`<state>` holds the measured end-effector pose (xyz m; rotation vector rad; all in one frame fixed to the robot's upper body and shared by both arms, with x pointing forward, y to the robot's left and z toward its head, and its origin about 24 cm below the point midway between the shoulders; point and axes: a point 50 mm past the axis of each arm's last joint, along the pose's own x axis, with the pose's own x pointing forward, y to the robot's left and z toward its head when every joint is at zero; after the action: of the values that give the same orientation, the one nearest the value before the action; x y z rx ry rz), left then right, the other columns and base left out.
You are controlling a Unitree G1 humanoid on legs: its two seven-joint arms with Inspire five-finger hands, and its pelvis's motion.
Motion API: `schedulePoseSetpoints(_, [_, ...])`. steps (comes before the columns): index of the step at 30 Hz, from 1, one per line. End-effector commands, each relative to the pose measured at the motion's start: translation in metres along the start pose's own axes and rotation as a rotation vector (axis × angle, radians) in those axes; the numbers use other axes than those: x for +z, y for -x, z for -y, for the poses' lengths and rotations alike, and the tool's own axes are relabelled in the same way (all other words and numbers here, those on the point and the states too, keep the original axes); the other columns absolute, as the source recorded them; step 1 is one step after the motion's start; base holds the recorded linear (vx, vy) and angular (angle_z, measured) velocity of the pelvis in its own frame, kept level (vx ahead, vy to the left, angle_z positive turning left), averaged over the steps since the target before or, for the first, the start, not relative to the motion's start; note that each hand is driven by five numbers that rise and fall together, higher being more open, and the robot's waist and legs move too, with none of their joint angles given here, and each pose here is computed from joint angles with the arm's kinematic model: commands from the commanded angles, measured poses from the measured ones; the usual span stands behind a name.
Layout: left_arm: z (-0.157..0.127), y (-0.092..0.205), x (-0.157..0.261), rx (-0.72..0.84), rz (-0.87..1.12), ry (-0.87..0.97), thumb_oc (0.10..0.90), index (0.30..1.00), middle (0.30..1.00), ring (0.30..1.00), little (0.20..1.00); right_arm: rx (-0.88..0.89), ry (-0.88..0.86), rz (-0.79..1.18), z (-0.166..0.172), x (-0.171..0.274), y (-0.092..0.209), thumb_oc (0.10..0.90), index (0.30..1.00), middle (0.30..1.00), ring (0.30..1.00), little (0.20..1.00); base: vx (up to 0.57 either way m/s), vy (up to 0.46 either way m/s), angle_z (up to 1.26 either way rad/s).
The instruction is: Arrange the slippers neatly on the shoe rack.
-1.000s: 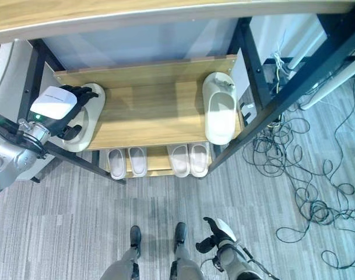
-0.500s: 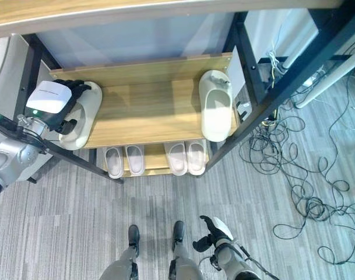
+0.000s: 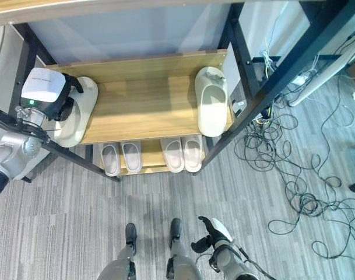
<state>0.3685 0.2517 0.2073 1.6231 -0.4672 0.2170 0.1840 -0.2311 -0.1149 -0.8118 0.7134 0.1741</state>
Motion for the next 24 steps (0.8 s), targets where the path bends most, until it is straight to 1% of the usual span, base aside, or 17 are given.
schedulePoseSetpoints(1, [-0.061, -0.026, -0.024, 0.217, -0.115, 0.038, 0.400, 0.300, 0.300, 0.300, 0.300, -0.010, -0.022, 0.044, 0.000, 0.004, 0.003, 0.800, 0.900, 0.900, 0.900, 0.900, 0.00, 0.000, 0.00])
schedulePoseSetpoints(4, [-0.059, -0.024, -0.019, 0.223, -0.103, 0.073, 0.400, 0.300, 0.300, 0.300, 0.300, -0.008, -0.022, 0.045, 0.000, 0.005, 0.003, 0.800, 0.900, 0.900, 0.900, 0.900, 0.00, 0.000, 0.00])
schedulePoseSetpoints(7, [-0.048, -0.019, -0.008, 0.235, -0.086, 0.162, 0.400, 0.300, 0.300, 0.300, 0.300, -0.011, -0.027, 0.044, -0.002, 0.005, 0.004, 0.800, 0.900, 0.900, 0.900, 0.900, 0.00, 0.000, 0.00])
schedulePoseSetpoints(11, [-0.031, -0.010, 0.005, 0.249, -0.101, 0.335, 0.400, 0.300, 0.300, 0.300, 0.300, -0.012, -0.031, 0.027, -0.004, 0.002, 0.005, 0.800, 0.900, 0.900, 0.900, 0.900, 0.00, 0.000, 0.00])
schedulePoseSetpoints(16, [-0.018, -0.004, 0.030, 0.255, -0.063, 0.455, 0.400, 0.300, 0.300, 0.300, 0.300, -0.013, -0.040, 0.010, -0.007, -0.003, 0.007, 0.800, 0.900, 0.900, 0.900, 0.900, 0.00, 0.000, 0.00])
schedulePoseSetpoints(18, [-0.017, -0.004, 0.037, 0.261, -0.051, 0.481, 0.400, 0.300, 0.300, 0.300, 0.300, -0.014, -0.043, 0.007, -0.007, -0.004, 0.008, 0.800, 0.900, 0.900, 0.900, 0.900, 0.00, 0.000, 0.00])
schedulePoseSetpoints(20, [-0.016, -0.001, 0.055, 0.289, -0.020, 0.614, 0.400, 0.300, 0.300, 0.300, 0.300, -0.020, -0.045, 0.003, -0.007, -0.005, 0.009, 0.800, 0.900, 0.900, 0.900, 0.900, 0.00, 0.000, 0.00])
schedulePoseSetpoints(24, [-0.015, 0.001, 0.066, 0.315, -0.013, 0.706, 0.400, 0.300, 0.300, 0.300, 0.300, -0.035, -0.040, 0.000, -0.003, -0.009, 0.011, 0.800, 0.900, 0.900, 0.900, 0.900, -0.02, 0.011, -0.07])
